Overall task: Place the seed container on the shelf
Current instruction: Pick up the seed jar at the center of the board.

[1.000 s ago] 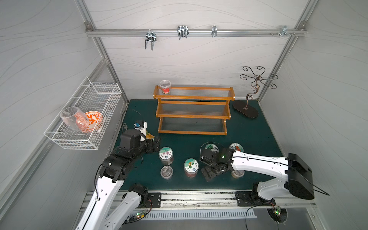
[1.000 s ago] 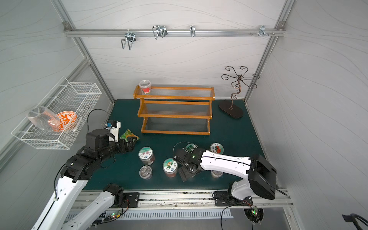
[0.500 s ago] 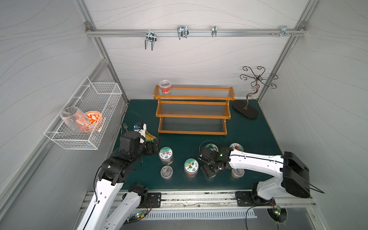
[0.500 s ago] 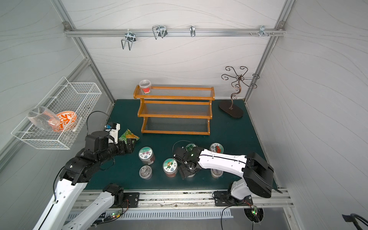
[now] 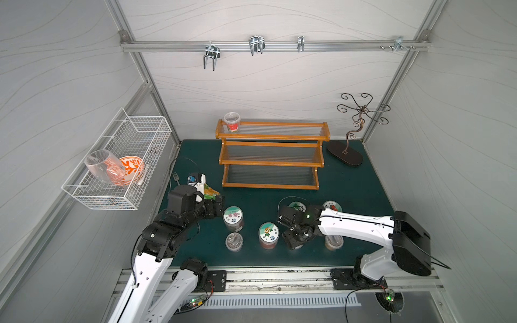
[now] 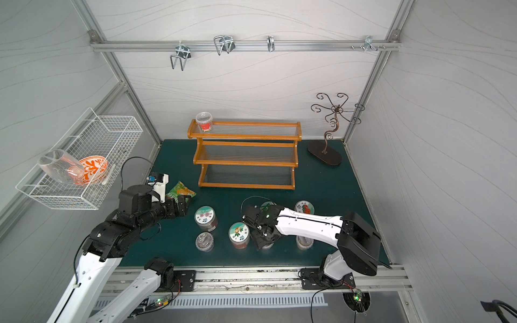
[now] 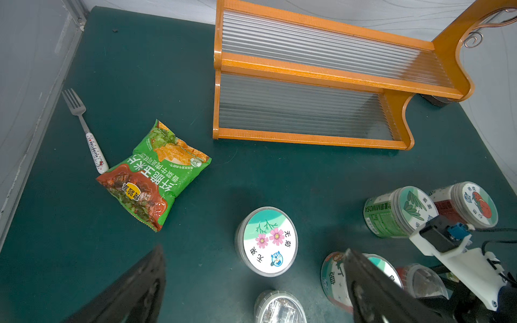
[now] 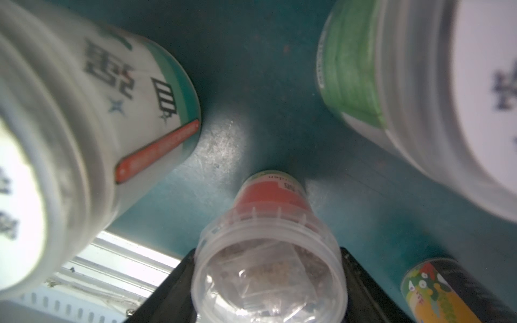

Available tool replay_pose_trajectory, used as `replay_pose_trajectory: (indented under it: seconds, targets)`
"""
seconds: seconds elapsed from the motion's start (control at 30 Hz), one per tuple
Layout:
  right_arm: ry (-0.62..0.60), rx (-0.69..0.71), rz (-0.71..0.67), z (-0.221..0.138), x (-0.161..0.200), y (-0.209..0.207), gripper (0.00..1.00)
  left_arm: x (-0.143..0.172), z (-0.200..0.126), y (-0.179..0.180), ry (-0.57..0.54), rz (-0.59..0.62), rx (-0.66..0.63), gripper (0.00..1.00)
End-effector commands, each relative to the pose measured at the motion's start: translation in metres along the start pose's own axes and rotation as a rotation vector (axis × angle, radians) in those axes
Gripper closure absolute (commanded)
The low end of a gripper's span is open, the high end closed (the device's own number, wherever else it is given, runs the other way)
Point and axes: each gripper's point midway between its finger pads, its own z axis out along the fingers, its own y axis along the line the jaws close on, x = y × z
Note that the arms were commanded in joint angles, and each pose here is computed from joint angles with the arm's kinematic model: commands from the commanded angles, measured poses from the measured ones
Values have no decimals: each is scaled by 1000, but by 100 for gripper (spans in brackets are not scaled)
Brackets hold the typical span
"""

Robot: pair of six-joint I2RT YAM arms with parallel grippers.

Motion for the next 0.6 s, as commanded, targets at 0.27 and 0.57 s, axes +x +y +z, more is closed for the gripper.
replay_pose_trajectory:
  seconds: [0.27,0.57]
  targets:
    - [9,1,-32,-67,5,-8,41,-23,-22,-66,-120,102,377,0]
    - [-148,-69,-108,-172,-17,-14,44,-44,-59,-138,-299,204,748,3]
